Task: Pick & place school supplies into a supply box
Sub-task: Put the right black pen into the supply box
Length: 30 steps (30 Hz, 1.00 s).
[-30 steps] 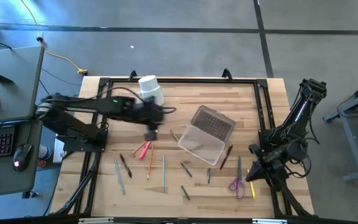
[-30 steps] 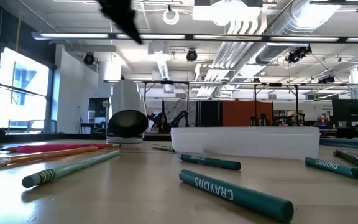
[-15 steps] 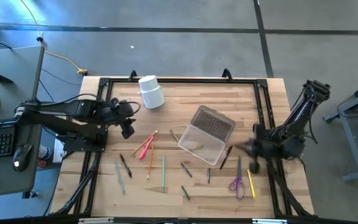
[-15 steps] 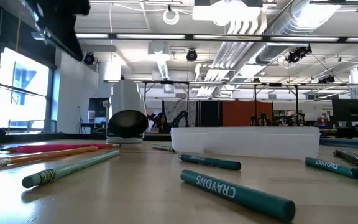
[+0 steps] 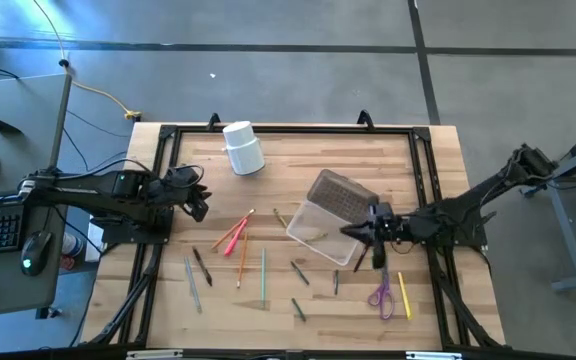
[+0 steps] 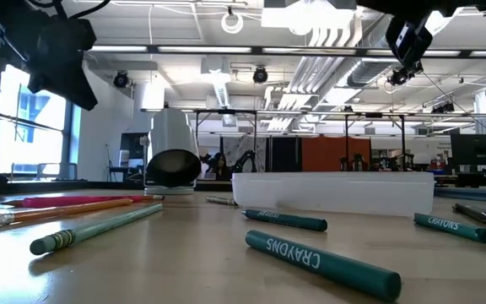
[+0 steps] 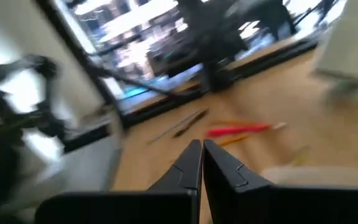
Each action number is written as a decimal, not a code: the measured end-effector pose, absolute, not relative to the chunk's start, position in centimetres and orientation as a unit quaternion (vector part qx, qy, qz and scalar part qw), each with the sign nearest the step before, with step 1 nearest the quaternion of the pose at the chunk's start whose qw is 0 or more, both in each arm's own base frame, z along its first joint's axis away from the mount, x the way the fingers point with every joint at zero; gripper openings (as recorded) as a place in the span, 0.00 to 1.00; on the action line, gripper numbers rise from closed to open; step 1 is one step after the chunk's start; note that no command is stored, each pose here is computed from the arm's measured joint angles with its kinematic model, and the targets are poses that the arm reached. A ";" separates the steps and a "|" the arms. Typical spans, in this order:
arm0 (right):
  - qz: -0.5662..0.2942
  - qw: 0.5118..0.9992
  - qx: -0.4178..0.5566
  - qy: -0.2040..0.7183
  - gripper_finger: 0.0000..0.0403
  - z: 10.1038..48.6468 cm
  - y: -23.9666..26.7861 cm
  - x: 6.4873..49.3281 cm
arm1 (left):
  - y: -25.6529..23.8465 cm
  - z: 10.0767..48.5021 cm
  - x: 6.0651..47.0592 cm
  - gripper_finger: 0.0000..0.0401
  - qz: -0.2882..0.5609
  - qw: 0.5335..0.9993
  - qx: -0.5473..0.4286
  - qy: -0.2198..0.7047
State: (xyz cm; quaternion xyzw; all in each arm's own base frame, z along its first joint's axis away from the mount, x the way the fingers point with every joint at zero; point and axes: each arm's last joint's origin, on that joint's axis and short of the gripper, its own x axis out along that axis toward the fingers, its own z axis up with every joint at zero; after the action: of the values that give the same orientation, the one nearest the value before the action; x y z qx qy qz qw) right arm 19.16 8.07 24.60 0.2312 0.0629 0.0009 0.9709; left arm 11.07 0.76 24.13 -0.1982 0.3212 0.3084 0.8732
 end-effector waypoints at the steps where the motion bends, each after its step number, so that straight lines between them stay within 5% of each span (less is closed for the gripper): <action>1: 0.023 0.970 0.229 0.074 0.00 24.5 8.0 19.2 | 0.8 24.1 11.1 0.37 0.309 0.873 -0.196 0.321; 7: 0.228 0.954 0.161 0.109 0.00 24.6 9.0 18.9 | 0.8 24.1 11.1 0.37 0.302 0.878 -0.174 0.329; 10: 0.265 0.945 0.166 0.101 0.00 24.9 9.1 18.8 | 0.8 24.1 11.1 0.37 0.302 0.878 -0.173 0.329; 24: 0.169 0.972 0.143 0.082 0.00 24.8 8.4 19.2 | 0.8 24.1 11.1 0.37 0.303 0.877 -0.177 0.328; 30: 0.130 0.959 0.162 0.195 0.00 22.7 7.8 18.9 | 0.9 24.2 11.1 0.37 0.316 0.877 -0.161 0.323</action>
State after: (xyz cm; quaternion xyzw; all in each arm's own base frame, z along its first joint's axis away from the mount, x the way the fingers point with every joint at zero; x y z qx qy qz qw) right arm 18.91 7.81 22.68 0.1620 0.1948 0.1301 0.9586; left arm 11.05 0.88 24.16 -0.1611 0.3233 0.3165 0.8771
